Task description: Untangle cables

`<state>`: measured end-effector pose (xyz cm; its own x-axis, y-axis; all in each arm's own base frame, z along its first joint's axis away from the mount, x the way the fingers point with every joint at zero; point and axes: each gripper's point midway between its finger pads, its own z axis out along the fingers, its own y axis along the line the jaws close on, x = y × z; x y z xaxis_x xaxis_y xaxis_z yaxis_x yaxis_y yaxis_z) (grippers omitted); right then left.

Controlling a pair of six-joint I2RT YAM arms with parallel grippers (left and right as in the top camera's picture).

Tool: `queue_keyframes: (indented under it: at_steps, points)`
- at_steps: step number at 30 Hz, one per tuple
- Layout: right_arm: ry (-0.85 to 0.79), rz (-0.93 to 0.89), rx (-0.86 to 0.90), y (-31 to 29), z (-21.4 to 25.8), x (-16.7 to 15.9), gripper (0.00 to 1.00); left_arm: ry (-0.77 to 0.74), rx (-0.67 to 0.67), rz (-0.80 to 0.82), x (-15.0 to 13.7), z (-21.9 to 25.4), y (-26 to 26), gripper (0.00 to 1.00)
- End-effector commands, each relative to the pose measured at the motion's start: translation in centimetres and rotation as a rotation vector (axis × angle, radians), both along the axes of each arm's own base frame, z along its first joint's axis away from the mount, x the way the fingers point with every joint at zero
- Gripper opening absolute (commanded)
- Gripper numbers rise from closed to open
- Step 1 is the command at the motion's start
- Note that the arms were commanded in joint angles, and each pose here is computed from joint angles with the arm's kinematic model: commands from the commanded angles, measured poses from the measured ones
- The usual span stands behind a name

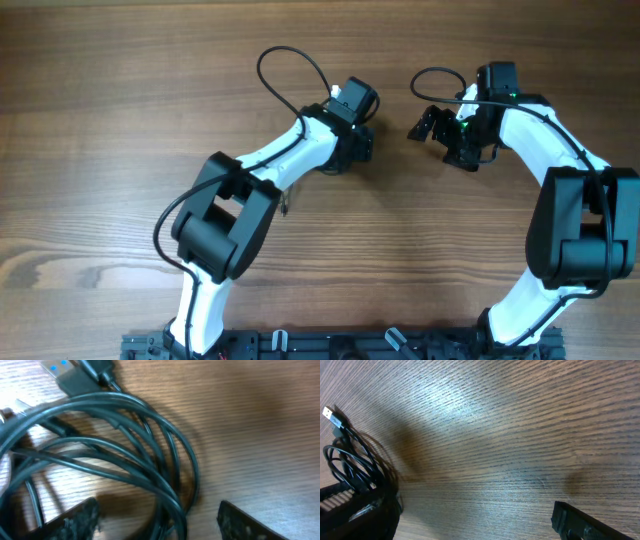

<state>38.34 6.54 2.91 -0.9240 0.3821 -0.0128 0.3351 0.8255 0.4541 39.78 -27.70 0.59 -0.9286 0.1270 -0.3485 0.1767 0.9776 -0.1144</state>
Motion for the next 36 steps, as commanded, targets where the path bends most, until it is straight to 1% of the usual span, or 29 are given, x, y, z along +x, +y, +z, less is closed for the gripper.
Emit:
queue_keyframes:
  at_steps: [1, 3, 5, 6, 7, 8, 9, 10, 11, 12, 14, 16, 17, 19, 20, 23, 26, 28, 30, 31, 32, 34, 36]
  points:
    - [0.007, -0.005, -0.015, -0.2, -0.4, 0.3, 1.00, -0.011, 0.013, -0.005, -0.1, -1.5, -1.1, 0.75]
    - [0.007, -0.005, -0.015, -0.2, -0.4, 0.3, 1.00, -0.031, 0.029, -0.002, 0.2, -2.0, -1.2, 0.72]
    - [0.010, 0.003, -0.015, 0.1, -0.4, 0.2, 1.00, -0.059, 0.061, 0.013, 0.7, -2.4, -0.8, 0.64]
    - [0.011, 0.009, -0.015, 0.3, -0.4, 0.1, 1.00, -0.072, 0.077, 0.022, 1.0, -2.5, -0.5, 0.57]
    - [0.010, 0.016, -0.016, 0.6, -0.4, 0.1, 1.00, -0.082, 0.092, 0.029, 1.2, -2.6, -0.2, 0.56]
    - [0.010, 0.025, -0.016, 0.9, -0.4, 0.0, 1.00, -0.087, 0.099, 0.032, 1.3, -2.7, -0.1, 0.56]
    - [0.010, 0.033, -0.016, 1.2, -0.4, -0.1, 1.00, -0.086, 0.098, 0.032, 1.3, -2.7, -0.1, 0.59]
    - [0.010, 0.040, -0.016, 1.5, -0.4, -0.1, 1.00, -0.080, 0.094, 0.028, 1.2, -2.7, -0.2, 0.65]
    - [0.010, 0.045, -0.016, 1.7, -0.4, -0.2, 1.00, -0.076, 0.092, 0.024, 1.0, -2.8, -0.3, 0.64]
    - [0.010, 0.049, -0.016, 1.9, -0.4, -0.2, 1.00, -0.070, 0.094, 0.021, 0.8, -2.8, -0.4, 0.59]
    - [0.006, 0.054, -0.018, 2.0, -0.4, -0.2, 1.00, -0.068, 0.098, 0.015, 0.7, -2.8, -0.4, 0.45]
    - [0.005, 0.052, -0.027, 1.9, -0.4, -0.1, 1.00, -0.080, 0.092, 0.012, 1.0, -2.7, -0.5, 0.18]
    - [0.005, 0.051, -0.032, 1.8, -0.5, -0.1, 1.00, -0.085, 0.088, 0.015, 1.2, -2.6, -0.5, 0.09]
    - [0.005, 0.052, -0.040, 1.7, -0.5, -0.1, 1.00, -0.095, 0.079, 0.024, 1.7, -1.8, -0.3, 0.04]
    - [0.000, 0.059, -0.042, 1.6, -0.5, -0.1, 1.00, -0.096, 0.063, 0.027, 1.9, -1.0, -0.3, 0.04]
    - [-0.016, 0.076, -0.048, 1.6, -0.5, 0.1, 1.00, -0.079, -0.070, 0.026, 2.5, 3.1, -0.4, 0.04]
    - [-0.027, 0.087, -0.045, 1.7, -0.4, 0.2, 1.00, 0.004, -0.363, -0.031, 2.3, 8.1, -1.2, 0.04]
    - [-0.048, 0.125, -0.013, 2.2, -0.2, 0.3, 0.99, 0.053, -0.530, -0.067, 2.3, 10.9, -1.0, 0.04]
    - [-0.090, 0.185, 0.072, 3.2, 0.7, 0.4, 1.00, 0.103, -0.720, -0.113, 2.5, 13.6, -0.1, 0.04]
    - [-0.109, 0.207, 0.120, 3.7, 1.2, 0.5, 1.00, 0.114, -0.787, -0.132, 2.6, 14.6, 0.4, 0.04]
    - [-0.135, 0.227, 0.183, 4.1, 1.9, 0.6, 1.00, 0.118, -0.838, -0.136, 3.1, 15.3, 1.3, 0.04]
    - [-0.182, 0.256, 0.279, 4.5, 3.1, 0.8, 1.00, 0.111, -0.891, -0.121, 4.0, 16.1, 3.5, 0.04]
    - [-0.265, 0.320, 0.449, 5.8, 5.6, 0.7, 1.00, 0.124, -0.992, -0.171, 3.7, 17.7, 4.8, 0.04]
